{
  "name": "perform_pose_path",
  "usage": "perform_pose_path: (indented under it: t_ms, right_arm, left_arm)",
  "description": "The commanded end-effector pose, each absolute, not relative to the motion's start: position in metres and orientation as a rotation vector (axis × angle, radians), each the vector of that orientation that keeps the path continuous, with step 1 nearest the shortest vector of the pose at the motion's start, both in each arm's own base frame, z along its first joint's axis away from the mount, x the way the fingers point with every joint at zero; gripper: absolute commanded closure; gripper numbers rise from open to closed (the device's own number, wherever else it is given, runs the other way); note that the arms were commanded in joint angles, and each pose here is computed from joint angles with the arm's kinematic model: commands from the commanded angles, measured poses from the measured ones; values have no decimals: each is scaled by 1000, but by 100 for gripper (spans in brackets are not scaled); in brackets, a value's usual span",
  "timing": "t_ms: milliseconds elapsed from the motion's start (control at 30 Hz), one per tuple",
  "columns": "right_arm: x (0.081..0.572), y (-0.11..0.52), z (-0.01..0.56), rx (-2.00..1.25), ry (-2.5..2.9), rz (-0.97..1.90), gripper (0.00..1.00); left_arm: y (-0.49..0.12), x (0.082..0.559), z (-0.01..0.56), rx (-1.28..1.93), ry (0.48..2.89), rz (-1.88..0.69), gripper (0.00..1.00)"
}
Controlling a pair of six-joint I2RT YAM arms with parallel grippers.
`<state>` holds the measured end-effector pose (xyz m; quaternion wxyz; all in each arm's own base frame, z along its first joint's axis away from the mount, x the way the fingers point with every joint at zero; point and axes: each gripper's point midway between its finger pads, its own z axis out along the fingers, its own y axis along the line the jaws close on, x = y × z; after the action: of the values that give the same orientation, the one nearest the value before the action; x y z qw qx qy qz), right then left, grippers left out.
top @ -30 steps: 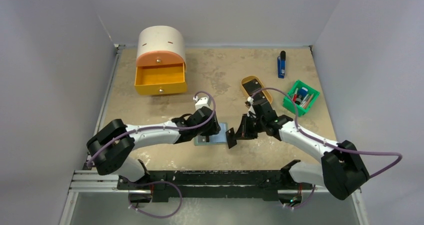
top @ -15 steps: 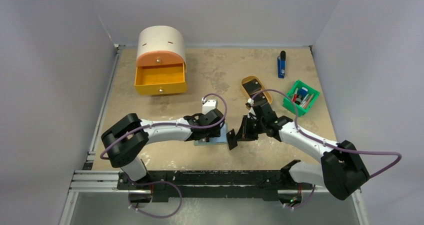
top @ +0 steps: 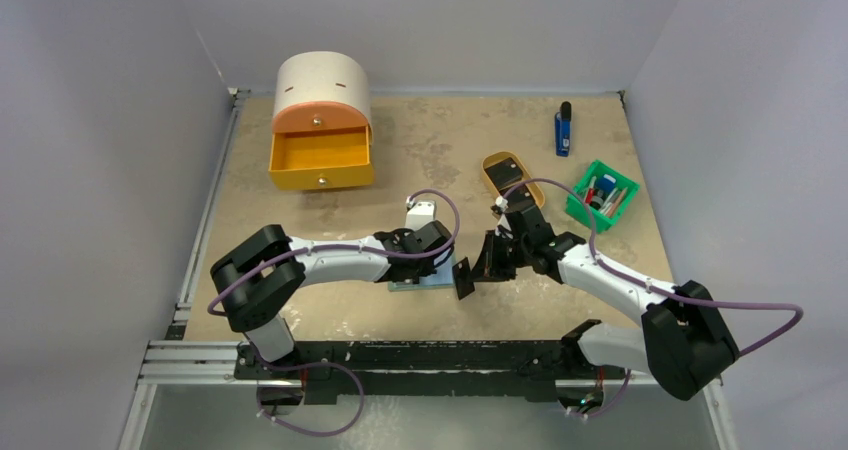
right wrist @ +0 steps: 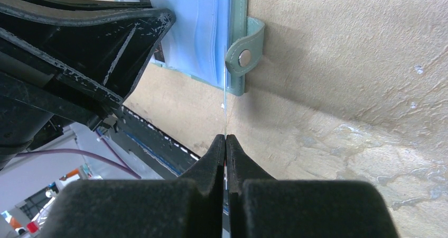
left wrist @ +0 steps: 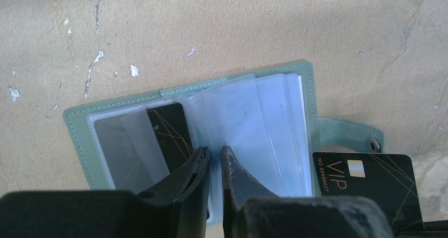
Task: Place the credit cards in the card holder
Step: Turn over the card slot in the card holder.
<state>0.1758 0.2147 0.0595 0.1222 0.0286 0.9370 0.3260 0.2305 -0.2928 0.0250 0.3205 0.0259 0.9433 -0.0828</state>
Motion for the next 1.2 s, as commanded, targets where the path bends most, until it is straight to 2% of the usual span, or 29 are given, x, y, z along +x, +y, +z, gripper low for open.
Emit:
perform_pose_path:
  t_ms: [0, 400, 733, 1033, 1167]
  right_arm:
    - [179, 220, 69, 50, 2693, 993, 100]
    - [190, 238, 108, -73, 2539, 1109, 100]
    - [186, 244, 72, -42, 2705, 1108, 100]
    - [185, 259, 72, -107, 2691, 1210, 100]
    - [183, 267, 69, -149, 2717, 1235, 100]
  left_arm:
    - [-282, 231, 26, 62, 2464, -162, 89]
    - [-278, 229, 29, 49, 2452, -182, 91]
    - [-278, 229, 32, 37, 2444, -196, 91]
    - [-279, 228, 36, 32, 2439, -218, 91]
    - [-286, 230, 48, 26, 2424, -265, 88]
